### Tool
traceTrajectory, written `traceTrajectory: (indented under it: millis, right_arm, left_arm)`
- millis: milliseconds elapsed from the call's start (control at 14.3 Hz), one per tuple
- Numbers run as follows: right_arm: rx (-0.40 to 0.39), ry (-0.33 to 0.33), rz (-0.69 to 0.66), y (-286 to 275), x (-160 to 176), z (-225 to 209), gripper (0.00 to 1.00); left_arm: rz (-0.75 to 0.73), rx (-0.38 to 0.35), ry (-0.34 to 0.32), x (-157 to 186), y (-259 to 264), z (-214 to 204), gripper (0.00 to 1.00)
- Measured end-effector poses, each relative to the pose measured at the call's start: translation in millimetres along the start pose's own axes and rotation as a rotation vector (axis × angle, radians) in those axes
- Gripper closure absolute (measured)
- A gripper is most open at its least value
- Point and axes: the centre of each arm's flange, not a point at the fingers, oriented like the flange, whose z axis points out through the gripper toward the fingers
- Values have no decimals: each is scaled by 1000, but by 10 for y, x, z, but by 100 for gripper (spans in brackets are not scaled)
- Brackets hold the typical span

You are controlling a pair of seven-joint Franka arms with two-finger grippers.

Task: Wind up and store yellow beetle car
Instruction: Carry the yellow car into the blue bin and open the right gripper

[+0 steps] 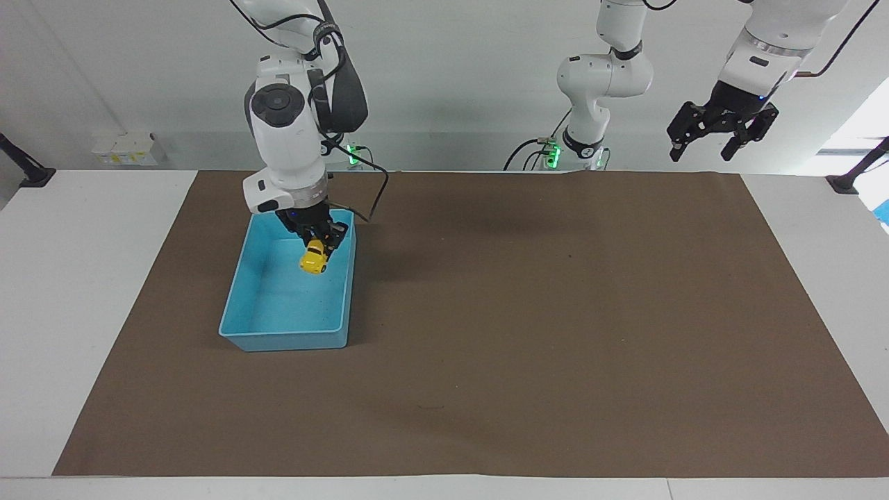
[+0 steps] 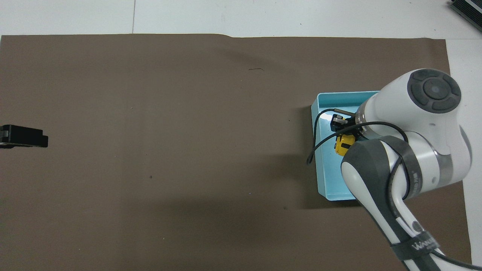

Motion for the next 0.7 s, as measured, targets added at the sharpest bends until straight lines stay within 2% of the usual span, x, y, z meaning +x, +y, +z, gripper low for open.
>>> traceTrajectory:
  millis: [420,699]
  right_arm:
    - [30,67,-181,486,-119,467,54]
    - [53,102,-215,703,-211,860,54]
  left_arm:
    - [0,0,0,0,0,0,0]
    - [0,0,0,0,0,0,0]
